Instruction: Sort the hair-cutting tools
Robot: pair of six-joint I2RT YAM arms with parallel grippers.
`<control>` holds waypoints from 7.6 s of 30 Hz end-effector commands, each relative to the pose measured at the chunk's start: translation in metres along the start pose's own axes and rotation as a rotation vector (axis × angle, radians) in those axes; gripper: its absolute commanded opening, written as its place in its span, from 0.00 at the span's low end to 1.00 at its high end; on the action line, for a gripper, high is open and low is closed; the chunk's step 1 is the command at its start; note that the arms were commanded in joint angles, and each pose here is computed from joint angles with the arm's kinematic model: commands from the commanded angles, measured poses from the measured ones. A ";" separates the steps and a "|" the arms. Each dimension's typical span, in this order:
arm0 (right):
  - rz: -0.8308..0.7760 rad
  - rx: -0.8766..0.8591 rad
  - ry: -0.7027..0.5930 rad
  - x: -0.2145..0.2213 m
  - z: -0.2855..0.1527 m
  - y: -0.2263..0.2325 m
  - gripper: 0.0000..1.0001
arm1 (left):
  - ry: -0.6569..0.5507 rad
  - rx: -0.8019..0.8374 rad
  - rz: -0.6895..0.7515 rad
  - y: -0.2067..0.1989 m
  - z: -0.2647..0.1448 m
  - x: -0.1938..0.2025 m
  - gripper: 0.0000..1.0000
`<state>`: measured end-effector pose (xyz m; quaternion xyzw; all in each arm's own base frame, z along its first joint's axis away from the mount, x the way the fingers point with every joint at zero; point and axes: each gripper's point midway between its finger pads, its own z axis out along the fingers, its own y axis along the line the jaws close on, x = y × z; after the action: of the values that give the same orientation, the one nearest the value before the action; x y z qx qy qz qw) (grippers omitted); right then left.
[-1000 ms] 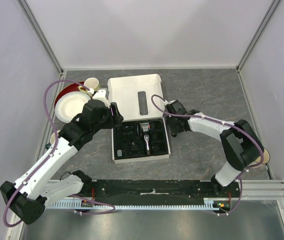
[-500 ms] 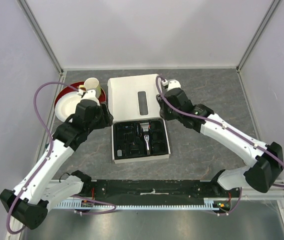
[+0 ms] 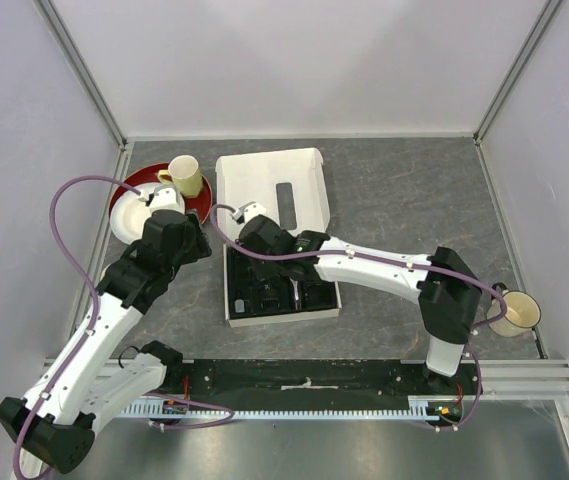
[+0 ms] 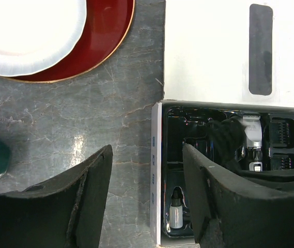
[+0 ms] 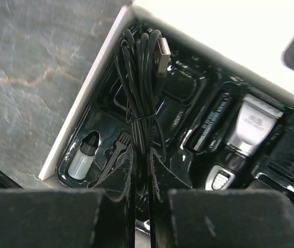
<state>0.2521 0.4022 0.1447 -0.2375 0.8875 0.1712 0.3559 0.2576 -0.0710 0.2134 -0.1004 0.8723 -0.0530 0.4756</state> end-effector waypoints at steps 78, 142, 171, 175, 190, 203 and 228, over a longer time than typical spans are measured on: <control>0.522 0.544 -0.071 -0.016 0.047 -0.318 0.73 | 0.288 -0.125 -0.316 0.021 0.210 0.005 0.60; 0.746 -0.185 -0.218 -0.033 -0.049 -0.202 0.72 | 0.258 0.274 -0.381 -0.020 0.085 0.026 0.63; 0.617 -0.046 -0.152 0.034 -0.079 -0.188 0.68 | 0.193 0.173 -0.413 0.006 0.066 0.050 0.63; 0.604 -0.087 -0.141 0.036 -0.075 -0.172 0.68 | 0.209 0.192 -0.413 0.003 0.065 0.055 0.62; 0.634 -0.033 -0.117 0.054 -0.076 -0.175 0.67 | 0.217 0.241 -0.408 -0.003 0.062 0.061 0.59; 0.650 0.323 -0.190 0.031 -0.100 -0.233 0.67 | 0.222 0.218 -0.403 0.002 0.066 0.065 0.58; 0.583 0.016 -0.123 0.019 -0.071 -0.173 0.62 | 0.239 0.245 -0.404 -0.003 0.065 0.069 0.58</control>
<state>0.3004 0.2091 0.1504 0.0507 0.9053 0.2464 0.3423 0.2738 -0.0827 0.1150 -0.2123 0.8800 -0.2427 0.3487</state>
